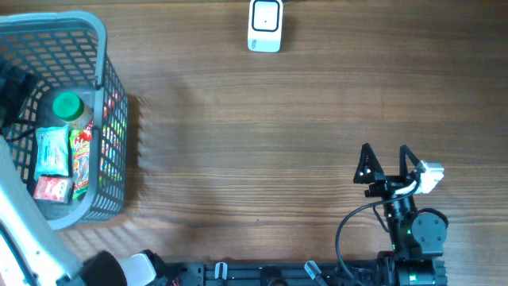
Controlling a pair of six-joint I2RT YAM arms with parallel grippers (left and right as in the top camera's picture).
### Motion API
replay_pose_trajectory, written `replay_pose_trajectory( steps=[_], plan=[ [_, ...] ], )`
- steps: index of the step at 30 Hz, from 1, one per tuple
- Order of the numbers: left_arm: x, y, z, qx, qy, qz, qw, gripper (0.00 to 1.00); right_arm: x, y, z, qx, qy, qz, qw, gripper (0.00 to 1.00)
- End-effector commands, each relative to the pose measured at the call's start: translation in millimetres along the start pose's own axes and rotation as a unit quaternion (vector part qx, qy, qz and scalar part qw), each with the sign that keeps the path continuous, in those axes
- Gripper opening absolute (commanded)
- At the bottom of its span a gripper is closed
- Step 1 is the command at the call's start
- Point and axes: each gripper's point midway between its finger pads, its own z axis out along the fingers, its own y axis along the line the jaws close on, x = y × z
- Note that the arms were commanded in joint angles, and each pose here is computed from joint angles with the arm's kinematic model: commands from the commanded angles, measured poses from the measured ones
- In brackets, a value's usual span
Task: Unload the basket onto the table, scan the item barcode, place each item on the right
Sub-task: 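Move the left gripper over the basket and look down inside, then lower the left gripper onto the green-lidded jar in the basket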
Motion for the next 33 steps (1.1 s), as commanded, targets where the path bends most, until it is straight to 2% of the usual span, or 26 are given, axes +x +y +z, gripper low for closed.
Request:
replay_pose_trajectory(
  steps=[1,19,33],
  plan=[
    [1.1,-4.1,18.9,0.008,0.031,0.004,0.999,1.0,-1.4,0.0,-0.2,0.001,-0.004,0.003,1.0,1.0],
    [14.6,-11.9,121.1,-0.037,0.104,0.012,0.994,1.0,-1.6,0.0,-0.3,0.001,-0.004,0.003,1.0,1.0],
    [45.9,11.2,193.8,-0.055,0.119,0.004,0.991,1.0,-1.6,0.1,-0.3,0.001,-0.004,0.003,1.0,1.0]
  ],
)
